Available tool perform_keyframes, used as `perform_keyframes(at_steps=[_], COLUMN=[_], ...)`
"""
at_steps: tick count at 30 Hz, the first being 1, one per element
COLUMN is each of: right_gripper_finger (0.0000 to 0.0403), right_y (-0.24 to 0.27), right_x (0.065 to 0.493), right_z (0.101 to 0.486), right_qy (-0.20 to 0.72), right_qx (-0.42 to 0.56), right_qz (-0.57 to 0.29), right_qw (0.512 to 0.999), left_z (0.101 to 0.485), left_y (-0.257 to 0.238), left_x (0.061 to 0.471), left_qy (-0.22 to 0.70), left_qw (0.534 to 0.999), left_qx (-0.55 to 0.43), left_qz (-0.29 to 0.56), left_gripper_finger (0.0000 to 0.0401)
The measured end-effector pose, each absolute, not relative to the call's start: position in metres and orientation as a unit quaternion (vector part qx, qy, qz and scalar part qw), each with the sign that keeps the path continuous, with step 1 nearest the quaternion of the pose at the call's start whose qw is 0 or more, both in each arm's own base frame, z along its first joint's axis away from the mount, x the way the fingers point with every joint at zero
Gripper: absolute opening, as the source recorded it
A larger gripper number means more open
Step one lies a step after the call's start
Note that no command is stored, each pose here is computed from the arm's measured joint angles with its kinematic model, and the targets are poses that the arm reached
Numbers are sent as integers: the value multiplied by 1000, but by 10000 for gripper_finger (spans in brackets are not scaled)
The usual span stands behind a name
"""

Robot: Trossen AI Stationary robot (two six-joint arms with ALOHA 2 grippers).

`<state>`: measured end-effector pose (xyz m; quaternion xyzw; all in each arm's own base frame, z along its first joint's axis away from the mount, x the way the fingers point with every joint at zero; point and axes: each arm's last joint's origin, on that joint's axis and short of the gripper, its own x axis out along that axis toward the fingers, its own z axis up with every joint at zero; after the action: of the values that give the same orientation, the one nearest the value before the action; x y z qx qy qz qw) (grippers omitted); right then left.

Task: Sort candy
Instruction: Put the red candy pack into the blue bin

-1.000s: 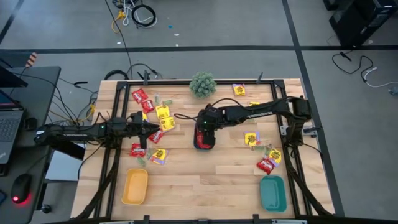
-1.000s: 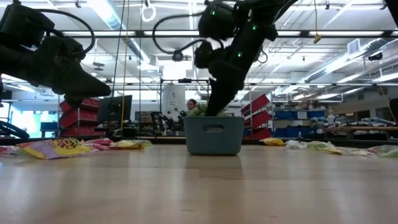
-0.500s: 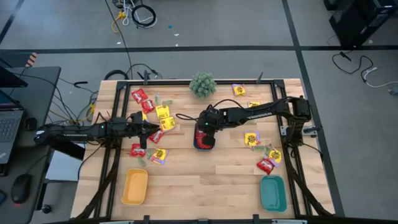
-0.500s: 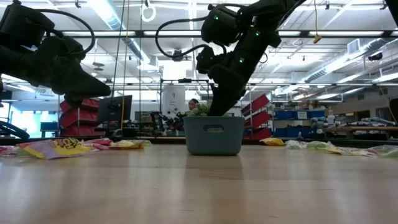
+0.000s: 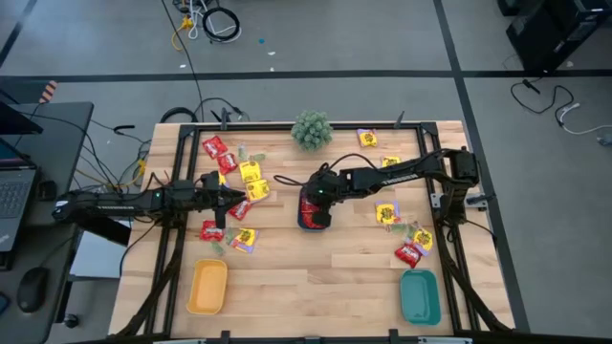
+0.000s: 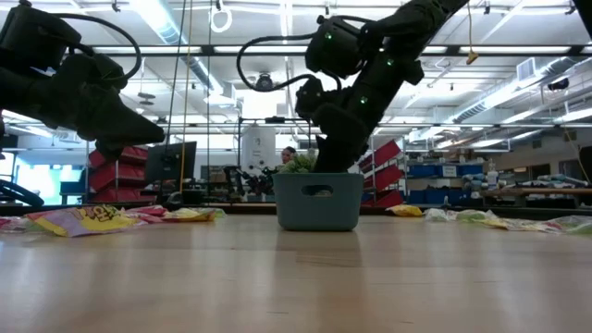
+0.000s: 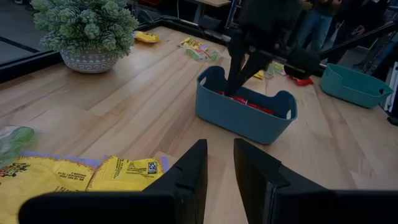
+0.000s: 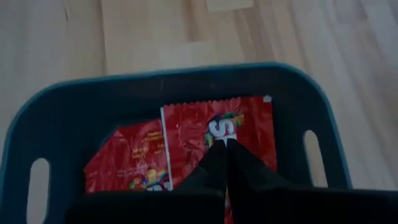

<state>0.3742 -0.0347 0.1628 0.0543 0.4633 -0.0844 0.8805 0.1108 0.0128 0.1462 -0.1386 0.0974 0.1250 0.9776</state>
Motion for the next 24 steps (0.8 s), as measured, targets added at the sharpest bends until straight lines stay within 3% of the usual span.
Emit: perform_keyframes(at_steps=[10, 16, 24], right_gripper_finger=[0, 0, 0], right_y=[-31, -9, 33], right_x=[374, 361, 308], right_z=[164, 212, 252], right_qy=[458, 437, 505], right_qx=[61, 58, 109], right_qz=[-54, -26, -46], right_qw=[885, 897, 855], left_z=[148, 167, 175], left_y=[13, 12, 13], left_x=[111, 114, 123], left_qy=[97, 88, 116], left_qw=[977, 981, 980], left_qx=[-140, -131, -117], left_qz=[125, 112, 111], left_gripper_finger=[80, 80, 80])
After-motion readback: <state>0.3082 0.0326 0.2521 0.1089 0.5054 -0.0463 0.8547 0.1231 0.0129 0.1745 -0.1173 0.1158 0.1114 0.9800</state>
